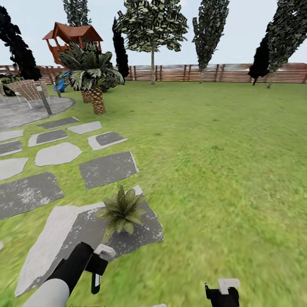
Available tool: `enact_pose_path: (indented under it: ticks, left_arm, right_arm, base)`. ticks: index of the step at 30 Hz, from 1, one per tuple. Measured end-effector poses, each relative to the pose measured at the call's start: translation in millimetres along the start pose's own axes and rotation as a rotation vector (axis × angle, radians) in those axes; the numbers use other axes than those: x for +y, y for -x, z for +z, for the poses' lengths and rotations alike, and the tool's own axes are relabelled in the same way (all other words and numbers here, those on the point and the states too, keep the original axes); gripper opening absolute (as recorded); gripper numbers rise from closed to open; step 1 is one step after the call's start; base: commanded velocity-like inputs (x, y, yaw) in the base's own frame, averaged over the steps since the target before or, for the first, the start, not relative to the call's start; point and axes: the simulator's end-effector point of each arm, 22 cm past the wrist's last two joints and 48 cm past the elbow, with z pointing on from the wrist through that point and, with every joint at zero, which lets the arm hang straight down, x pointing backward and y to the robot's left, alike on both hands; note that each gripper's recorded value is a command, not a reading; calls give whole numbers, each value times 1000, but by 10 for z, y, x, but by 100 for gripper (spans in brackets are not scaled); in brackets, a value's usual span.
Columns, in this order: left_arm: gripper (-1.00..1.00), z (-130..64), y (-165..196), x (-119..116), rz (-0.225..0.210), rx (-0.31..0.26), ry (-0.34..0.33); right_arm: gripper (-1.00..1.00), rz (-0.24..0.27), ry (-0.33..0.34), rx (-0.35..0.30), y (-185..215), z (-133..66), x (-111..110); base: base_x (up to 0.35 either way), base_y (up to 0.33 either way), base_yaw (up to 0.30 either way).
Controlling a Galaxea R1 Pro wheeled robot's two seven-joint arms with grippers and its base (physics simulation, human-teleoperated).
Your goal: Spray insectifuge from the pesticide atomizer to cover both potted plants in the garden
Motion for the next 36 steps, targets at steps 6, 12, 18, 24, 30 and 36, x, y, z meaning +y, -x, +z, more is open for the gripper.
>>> enact_pose_path:
  ticks: [6,12,18,24,30,36]
  left_arm:
    - [-100,-1,32,-62,4,-6,-7]
    - [-100,1,37,-73,5,-7,-7]
    - [-100,4,34,-71,5,-6,-7]
    - [-100,1,40,-69,5,-7,-6]
    - [-100,5,44,-94,4,-7,-11]
    - [-100,10,47,-35,6,-7,23]
  right_arm:
    - [100,-4,-3,-1,0,-2,-32]
    - [100,-4,-3,0,-1,-1,-28]
    - [100,-3,0,1,-5,-1,-9]
    - [100,-3,0,1,-5,-1,-8]
    - [100,-3,-2,2,-7,-1,-24]
    - [100,-2,-2,-2,8,3,-22]
  base:
    - [326,0,10]
    - [309,-116,0]
    - [63,-116,150]
    - [1,-2,274]
    - [30,0,115]
    - [3,0,3]
